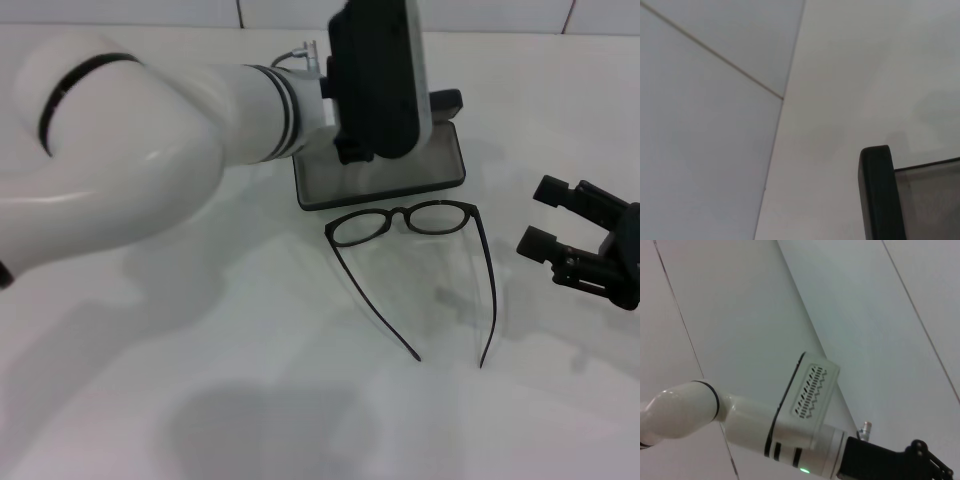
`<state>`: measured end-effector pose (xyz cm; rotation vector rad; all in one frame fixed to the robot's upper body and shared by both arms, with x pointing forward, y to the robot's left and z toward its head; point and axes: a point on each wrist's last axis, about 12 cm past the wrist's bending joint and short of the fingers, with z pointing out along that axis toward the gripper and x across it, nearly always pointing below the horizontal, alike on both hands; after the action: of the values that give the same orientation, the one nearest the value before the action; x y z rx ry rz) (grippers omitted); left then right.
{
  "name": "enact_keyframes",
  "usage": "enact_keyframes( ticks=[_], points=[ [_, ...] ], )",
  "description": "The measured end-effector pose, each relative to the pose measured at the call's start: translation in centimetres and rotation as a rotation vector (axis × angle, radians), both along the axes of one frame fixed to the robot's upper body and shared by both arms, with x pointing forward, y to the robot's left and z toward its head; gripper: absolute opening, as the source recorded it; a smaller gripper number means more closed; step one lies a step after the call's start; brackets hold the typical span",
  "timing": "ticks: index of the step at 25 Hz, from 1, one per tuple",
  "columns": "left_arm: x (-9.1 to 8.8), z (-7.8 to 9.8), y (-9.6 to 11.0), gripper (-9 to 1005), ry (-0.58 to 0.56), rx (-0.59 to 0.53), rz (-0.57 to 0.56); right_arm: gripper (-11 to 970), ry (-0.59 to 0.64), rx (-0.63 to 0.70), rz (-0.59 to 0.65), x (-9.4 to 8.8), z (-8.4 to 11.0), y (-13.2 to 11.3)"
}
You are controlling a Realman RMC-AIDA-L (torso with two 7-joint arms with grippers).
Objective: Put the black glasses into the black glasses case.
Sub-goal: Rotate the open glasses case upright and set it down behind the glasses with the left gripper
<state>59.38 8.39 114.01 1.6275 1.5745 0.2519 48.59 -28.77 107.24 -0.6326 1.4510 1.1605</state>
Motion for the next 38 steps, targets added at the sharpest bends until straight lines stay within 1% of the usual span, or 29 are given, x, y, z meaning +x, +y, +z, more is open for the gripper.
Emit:
enact_keyframes(
  ticks=[4,11,18,23,26,37,38],
  points=[
    [-0.4,-0.9,-0.8,73,-0.003,0.037,-0.045,870,-0.003,-0.002,-0.007,0.0,0.0,-0.1],
    [-1.1,-1.3,-1.5,74,-0.012,0.072,-0.099,870,-0.004,-0.002,-0.013,0.0,0.0,-0.1],
    [-1.8,-1.9,-1.8,74,-0.004,0.105,-0.133,870,-0.003,0.000,-0.010,0.0,-0.1,0.1],
    [-1.9,-2.1,-1.7,75,-0.001,0.112,-0.136,870,0.000,-0.003,-0.009,-0.1,-0.2,0.1],
    [-1.9,-2.0,-1.8,109,-0.002,0.109,-0.137,870,0.002,-0.003,-0.007,-0.2,-0.2,0.1],
    [-2.5,-0.8,-2.3,465,-0.019,0.081,-0.154,870,0.016,0.001,-0.004,-0.5,-0.5,0.0],
    [-2.5,-0.7,-2.3,466,-0.021,0.079,-0.154,870,0.016,0.002,-0.004,-0.5,-0.5,0.0]
  ],
)
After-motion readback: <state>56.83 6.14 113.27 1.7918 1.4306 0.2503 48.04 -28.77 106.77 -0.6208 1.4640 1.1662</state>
